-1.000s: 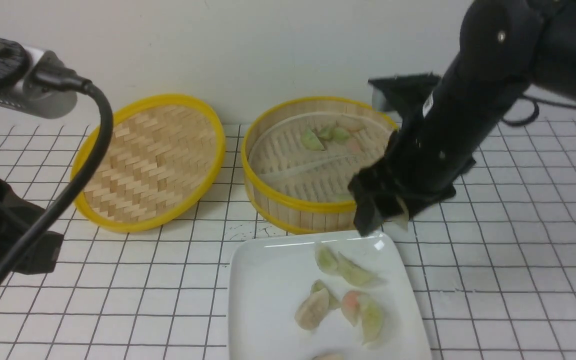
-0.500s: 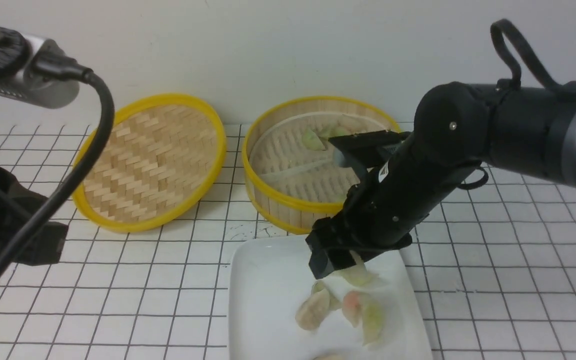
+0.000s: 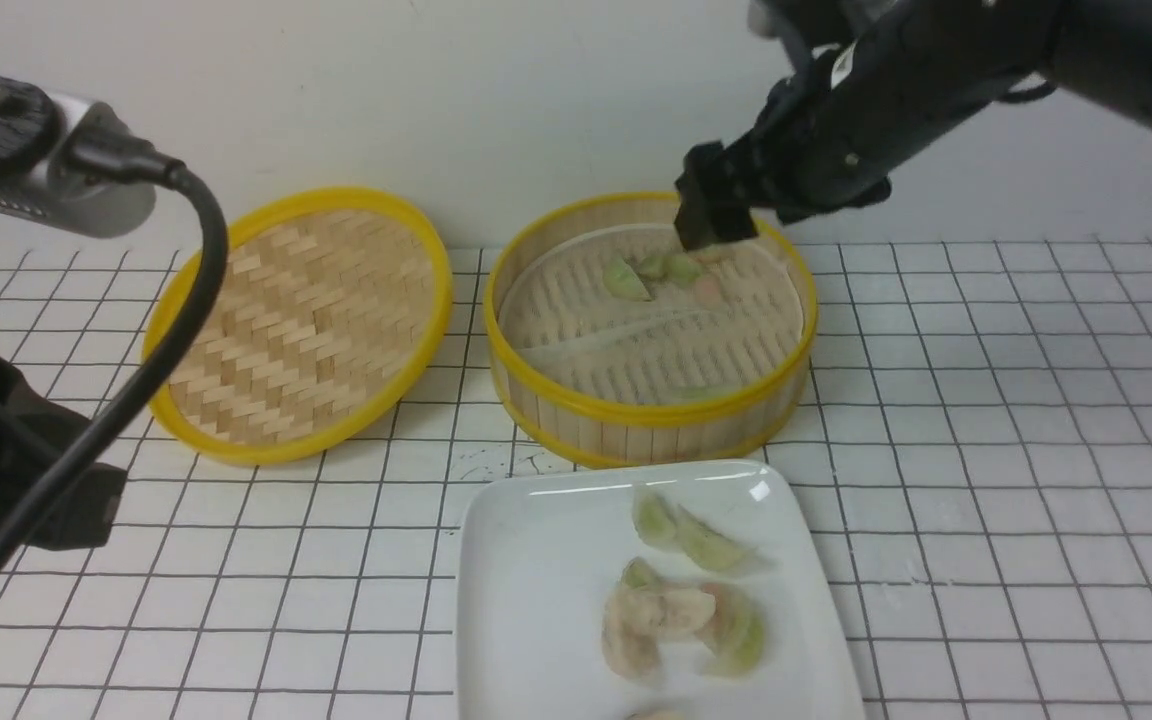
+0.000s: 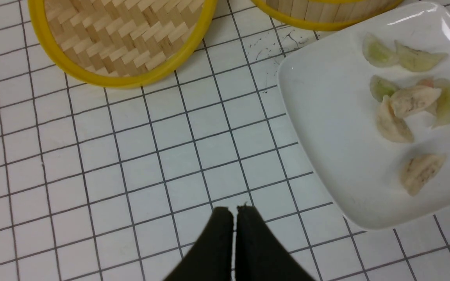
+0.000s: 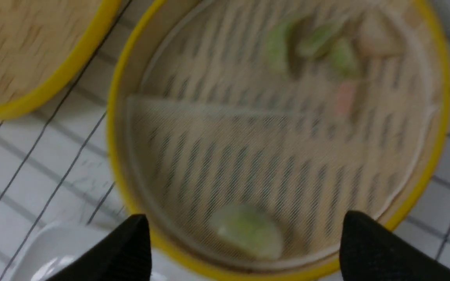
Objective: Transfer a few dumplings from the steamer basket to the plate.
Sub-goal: Use the right arm to grab a dumpling from inside the steamer, then use the right arm to put the dumpling into the plate
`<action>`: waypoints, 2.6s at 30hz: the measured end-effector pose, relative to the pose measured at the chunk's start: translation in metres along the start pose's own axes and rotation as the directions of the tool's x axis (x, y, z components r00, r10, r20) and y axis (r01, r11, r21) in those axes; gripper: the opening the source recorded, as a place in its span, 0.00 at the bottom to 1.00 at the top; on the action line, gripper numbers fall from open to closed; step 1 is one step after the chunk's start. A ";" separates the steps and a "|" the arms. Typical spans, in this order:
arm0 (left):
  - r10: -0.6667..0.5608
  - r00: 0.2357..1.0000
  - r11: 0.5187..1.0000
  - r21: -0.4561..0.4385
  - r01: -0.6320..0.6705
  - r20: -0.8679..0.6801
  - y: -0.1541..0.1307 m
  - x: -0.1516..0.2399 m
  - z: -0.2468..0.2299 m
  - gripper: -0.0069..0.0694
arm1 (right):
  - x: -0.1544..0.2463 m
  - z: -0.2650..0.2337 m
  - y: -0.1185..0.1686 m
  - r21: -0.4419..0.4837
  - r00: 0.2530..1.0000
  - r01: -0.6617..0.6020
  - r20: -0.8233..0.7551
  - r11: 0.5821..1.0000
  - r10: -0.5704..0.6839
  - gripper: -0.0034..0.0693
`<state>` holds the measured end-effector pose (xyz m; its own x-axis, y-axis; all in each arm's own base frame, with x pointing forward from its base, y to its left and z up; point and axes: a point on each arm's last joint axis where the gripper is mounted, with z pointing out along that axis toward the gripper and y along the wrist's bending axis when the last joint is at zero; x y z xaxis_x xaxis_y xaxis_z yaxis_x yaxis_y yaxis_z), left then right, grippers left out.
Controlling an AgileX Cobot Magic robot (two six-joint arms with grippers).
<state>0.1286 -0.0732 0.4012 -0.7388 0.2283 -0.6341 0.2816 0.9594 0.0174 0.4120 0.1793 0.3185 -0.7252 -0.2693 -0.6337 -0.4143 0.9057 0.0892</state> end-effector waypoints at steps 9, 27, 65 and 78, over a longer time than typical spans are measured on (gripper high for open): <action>-0.010 1.000 0.999 0.030 0.011 -0.012 -0.003 0.001 0.000 0.08 | -0.015 0.107 -0.028 0.029 0.998 0.053 -0.024 0.998 -0.053 0.84; -0.024 0.999 0.997 0.066 0.025 -0.029 -0.006 0.002 0.000 0.08 | 0.011 0.177 -0.039 0.045 0.985 0.076 -0.156 0.996 -0.068 0.32; -0.027 0.999 0.996 0.078 0.030 -0.034 -0.007 0.003 0.000 0.08 | 0.111 0.066 0.103 -0.248 0.929 0.047 -0.346 0.968 -0.133 0.63; -0.027 0.999 0.996 0.079 0.029 -0.034 -0.007 0.003 0.000 0.08 | 0.058 -0.028 0.089 -0.070 0.940 0.148 -0.301 0.987 -0.162 0.41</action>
<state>0.1242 -0.0795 0.3995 -0.7664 0.2082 -0.6076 0.3073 0.9496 -0.0621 0.3175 0.2355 0.3111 -0.7799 -0.4987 -0.3783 -0.5547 0.8307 0.0483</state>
